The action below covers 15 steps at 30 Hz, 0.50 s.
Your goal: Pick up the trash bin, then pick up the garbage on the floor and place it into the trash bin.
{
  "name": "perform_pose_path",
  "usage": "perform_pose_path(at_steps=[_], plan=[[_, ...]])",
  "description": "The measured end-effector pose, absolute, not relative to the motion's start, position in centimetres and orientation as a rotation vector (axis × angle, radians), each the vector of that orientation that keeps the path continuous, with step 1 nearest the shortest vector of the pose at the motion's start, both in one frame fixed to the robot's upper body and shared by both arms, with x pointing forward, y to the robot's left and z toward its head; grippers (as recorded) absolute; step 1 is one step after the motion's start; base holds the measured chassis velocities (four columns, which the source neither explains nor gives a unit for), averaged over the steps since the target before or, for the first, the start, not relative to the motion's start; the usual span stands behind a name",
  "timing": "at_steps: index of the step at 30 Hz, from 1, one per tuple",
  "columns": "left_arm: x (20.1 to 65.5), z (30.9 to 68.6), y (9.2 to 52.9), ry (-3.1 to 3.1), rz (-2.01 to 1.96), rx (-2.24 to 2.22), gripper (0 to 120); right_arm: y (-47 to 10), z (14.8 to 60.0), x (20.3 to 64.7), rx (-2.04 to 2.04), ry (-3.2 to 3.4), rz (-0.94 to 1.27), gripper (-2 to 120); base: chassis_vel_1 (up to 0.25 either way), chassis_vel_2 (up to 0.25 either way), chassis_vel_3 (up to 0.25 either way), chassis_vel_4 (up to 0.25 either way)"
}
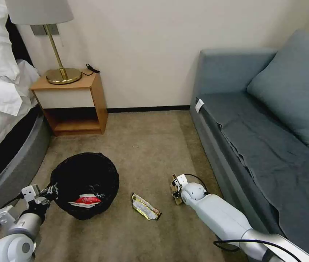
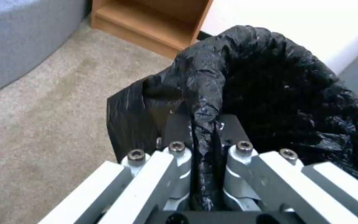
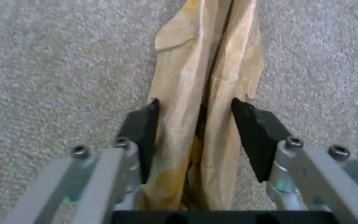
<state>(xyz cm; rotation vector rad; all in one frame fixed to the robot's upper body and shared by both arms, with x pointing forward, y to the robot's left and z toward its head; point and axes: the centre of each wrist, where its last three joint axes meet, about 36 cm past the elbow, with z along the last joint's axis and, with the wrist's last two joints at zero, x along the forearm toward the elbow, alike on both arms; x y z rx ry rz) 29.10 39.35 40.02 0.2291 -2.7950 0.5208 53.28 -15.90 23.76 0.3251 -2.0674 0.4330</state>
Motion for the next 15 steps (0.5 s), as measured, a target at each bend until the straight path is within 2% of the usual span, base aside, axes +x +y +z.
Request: perform_pose_path(at_steps=[3, 6, 9, 10, 12, 15], plan=[[29.08, 39.97, 39.42, -2.794, 0.522, 0.231, 5, -15.79, 23.64, 53.29, 0.324, -2.070, 0.430, 30, 0.000, 0.000, 0.000, 0.000], [29.10, 39.99, 39.47, -2.795, 0.521, 0.231, 5, -15.77, 23.54, 53.32, 0.321, -2.071, 0.429, 23, 0.000, 0.000, 0.000, 0.000], [29.11, 40.05, 39.55, -2.797, 0.523, 0.233, 5, -15.84, 23.30, 53.32, 0.314, -2.078, 0.428, 8, 0.000, 0.000, 0.000, 0.000], [29.11, 40.05, 39.55, -2.797, 0.523, 0.233, 5, -15.84, 23.30, 53.32, 0.314, -2.078, 0.428, 8, 0.000, 0.000, 0.000, 0.000], [29.10, 40.05, 39.58, -2.797, 0.523, 0.234, 5, -15.94, 23.32, 53.30, 0.306, -2.086, 0.425, 0, 0.000, 0.000, 0.000, 0.000], [29.08, 40.04, 39.57, -2.796, 0.523, 0.234, 5, -15.96, 23.58, 53.29, 0.297, -2.097, 0.420, 0, 0.000, 0.000, 0.000, 0.000]])
